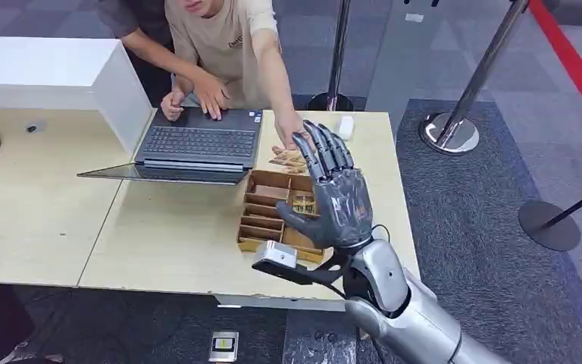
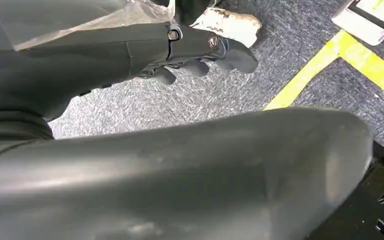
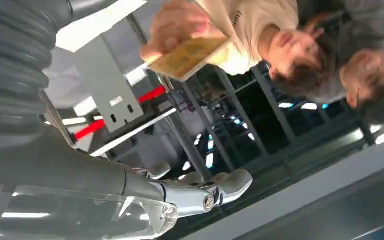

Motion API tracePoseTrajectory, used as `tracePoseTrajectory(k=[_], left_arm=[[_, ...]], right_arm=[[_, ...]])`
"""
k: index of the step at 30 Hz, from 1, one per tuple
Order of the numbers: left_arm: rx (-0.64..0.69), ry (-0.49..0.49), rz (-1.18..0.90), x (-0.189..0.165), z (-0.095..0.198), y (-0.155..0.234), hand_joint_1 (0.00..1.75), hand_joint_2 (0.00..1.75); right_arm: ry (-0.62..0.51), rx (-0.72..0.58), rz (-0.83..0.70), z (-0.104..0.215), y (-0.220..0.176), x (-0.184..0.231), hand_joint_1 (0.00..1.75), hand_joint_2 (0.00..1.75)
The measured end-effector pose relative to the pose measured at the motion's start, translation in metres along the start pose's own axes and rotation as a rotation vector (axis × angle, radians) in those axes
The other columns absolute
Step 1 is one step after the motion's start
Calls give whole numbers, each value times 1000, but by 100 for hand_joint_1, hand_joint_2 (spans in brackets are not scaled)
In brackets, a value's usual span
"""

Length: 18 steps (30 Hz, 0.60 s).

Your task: Pass the card to the sensor for recognition and then transmit it.

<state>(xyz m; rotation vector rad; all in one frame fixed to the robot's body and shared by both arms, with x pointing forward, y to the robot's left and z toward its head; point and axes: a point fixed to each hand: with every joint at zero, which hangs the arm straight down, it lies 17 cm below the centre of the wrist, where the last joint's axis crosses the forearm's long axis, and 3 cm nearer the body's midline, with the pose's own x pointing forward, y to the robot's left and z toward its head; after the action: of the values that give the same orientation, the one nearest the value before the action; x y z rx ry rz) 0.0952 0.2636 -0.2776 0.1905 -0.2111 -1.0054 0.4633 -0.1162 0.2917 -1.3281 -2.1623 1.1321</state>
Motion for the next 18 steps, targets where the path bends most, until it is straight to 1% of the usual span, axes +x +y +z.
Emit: tracePoseTrajectory(k=[4,12,13,14,18], left_arm=[[5,-3,0,0,0,1,0,0],[14,-7,-9,0,0,3,0,0],[15,-7,-10,0,-1,3,0,0],[16,-7,-10,0,-1,3,0,0],[19,-10,-11,0,-1,4,0,0]], right_arm=[[-30,42,23,2,12,2,0,175],[-59,80,35,7,25,6,0,175],[-62,83,35,7,26,6,72,175],[-63,86,35,8,27,6,175,175],[-69,96,33,8,31,7,175,175]])
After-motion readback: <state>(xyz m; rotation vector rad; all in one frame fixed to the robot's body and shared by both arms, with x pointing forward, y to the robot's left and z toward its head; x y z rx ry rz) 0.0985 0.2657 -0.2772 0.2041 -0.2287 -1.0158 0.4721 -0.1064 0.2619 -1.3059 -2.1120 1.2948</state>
